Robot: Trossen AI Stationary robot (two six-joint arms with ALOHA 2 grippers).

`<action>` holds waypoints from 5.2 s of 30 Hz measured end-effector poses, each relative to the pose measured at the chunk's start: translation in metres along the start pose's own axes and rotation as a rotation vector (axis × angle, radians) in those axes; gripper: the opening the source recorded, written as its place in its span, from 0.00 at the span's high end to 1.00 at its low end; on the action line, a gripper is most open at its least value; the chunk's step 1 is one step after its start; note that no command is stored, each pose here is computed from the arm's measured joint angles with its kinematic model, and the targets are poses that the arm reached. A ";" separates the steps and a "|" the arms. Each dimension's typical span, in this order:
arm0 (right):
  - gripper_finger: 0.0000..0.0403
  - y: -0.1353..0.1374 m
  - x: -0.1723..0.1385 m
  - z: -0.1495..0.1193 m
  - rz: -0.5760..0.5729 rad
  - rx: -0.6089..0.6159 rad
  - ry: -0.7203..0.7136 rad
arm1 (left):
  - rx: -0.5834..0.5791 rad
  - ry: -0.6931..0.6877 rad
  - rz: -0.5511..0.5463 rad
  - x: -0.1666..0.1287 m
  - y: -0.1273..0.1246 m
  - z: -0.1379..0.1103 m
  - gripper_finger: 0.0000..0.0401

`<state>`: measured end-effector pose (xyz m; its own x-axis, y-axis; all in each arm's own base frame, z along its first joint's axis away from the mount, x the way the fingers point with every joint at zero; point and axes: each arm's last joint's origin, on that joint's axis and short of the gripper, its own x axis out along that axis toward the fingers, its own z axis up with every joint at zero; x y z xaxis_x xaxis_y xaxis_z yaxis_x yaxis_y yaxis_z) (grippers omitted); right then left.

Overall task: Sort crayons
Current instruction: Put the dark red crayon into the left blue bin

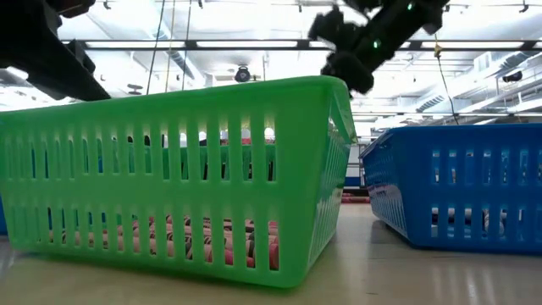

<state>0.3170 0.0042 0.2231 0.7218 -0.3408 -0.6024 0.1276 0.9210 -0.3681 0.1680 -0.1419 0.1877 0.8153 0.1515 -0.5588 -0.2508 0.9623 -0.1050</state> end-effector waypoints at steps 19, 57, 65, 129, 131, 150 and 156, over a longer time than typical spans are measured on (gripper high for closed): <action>0.72 -0.055 0.033 -0.100 0.101 0.262 0.182 | 0.074 -0.010 0.024 0.003 0.006 0.007 0.66; 0.98 -0.050 0.029 -0.162 0.071 0.335 0.208 | 0.122 -0.062 0.038 0.020 0.016 0.028 0.66; 0.99 -0.048 0.030 -0.149 0.099 0.321 0.167 | 0.111 -0.068 0.077 0.025 0.023 0.033 0.66; 0.72 -0.238 0.097 -0.158 0.160 0.113 0.550 | 0.177 -0.082 0.115 0.037 0.037 0.046 0.66; 0.74 -0.232 0.096 -0.154 0.178 0.114 0.569 | 0.177 -0.081 0.115 0.037 0.037 0.046 0.66; 0.86 -0.187 0.101 -0.124 0.177 0.060 0.677 | 0.197 -0.081 0.116 0.037 0.037 0.046 0.66; 0.98 -0.189 0.100 -0.126 0.229 0.098 0.649 | 0.197 -0.081 0.115 0.037 0.037 0.046 0.66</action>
<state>0.2787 -0.2279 0.1432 0.1895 -0.1520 -0.9700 0.1040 0.9855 -0.1341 0.2127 -0.0908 0.2013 0.8286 0.2724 -0.4891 -0.2440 0.9620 0.1223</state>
